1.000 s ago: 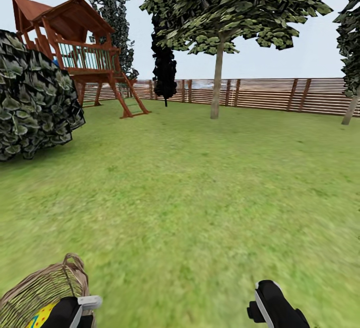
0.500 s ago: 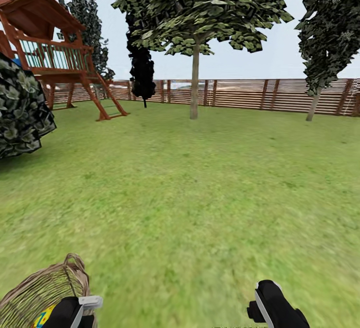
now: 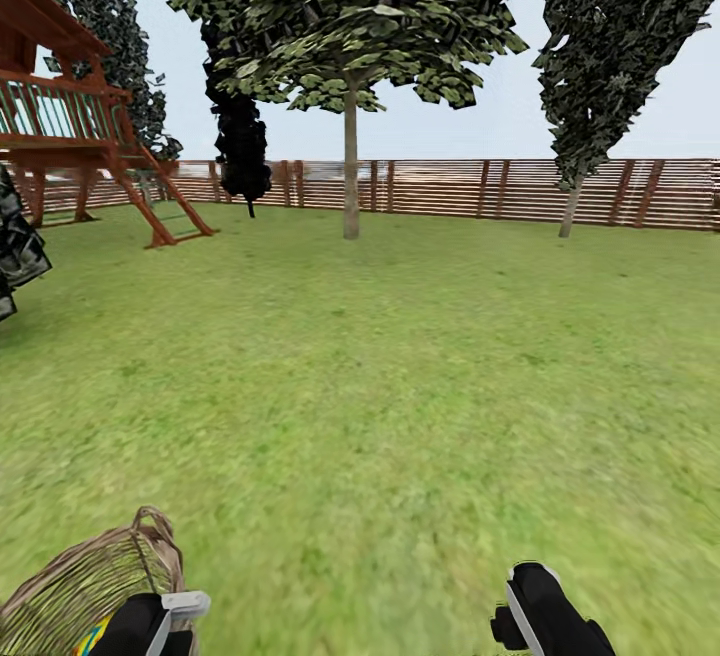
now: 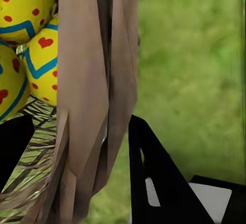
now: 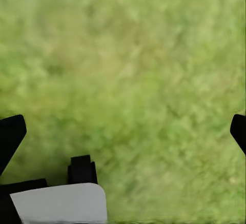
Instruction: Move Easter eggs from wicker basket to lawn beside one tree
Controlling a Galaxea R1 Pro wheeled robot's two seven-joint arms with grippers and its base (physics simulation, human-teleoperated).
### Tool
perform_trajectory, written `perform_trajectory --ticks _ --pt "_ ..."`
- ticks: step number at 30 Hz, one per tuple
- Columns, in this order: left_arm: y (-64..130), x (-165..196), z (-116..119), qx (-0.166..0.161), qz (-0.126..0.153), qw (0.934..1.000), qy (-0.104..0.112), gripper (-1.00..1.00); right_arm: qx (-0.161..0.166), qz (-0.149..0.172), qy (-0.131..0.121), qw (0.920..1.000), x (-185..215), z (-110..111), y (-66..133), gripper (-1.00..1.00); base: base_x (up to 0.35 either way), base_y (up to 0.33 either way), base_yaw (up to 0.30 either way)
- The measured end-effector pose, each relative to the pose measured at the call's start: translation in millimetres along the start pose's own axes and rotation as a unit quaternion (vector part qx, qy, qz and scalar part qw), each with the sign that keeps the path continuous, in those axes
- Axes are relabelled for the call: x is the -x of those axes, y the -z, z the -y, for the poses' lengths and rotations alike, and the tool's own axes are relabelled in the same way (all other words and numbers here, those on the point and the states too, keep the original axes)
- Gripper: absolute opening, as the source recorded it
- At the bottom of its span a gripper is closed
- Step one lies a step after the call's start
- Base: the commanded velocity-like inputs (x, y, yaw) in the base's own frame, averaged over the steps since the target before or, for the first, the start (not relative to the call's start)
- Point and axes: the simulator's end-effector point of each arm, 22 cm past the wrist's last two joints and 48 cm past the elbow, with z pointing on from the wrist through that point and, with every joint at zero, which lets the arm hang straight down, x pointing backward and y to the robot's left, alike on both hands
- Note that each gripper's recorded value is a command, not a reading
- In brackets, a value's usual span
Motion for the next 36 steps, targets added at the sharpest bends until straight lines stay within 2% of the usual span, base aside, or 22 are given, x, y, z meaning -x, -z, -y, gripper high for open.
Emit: perform_trajectory --ticks 7,12,36 --pt "8.3 -5.1 0.6 -0.003 -0.011 0.9999 0.001 -1.00 0.003 -0.009 0.002 1.0000 -4.4 -0.6 8.7 1.00 0.000 0.000 -0.280" --pt "10.2 -4.6 0.3 -0.003 -0.010 0.9999 0.001 -1.00 0.002 -0.009 0.002 1.0000 -4.0 0.0 10.5 1.00 0.058 0.000 -0.069" --pt "11.1 -3.3 -0.2 -0.004 -0.009 0.9999 0.005 -1.00 0.001 -0.008 0.001 1.0000 -2.9 1.5 11.2 1.00 0.334 0.000 0.000"
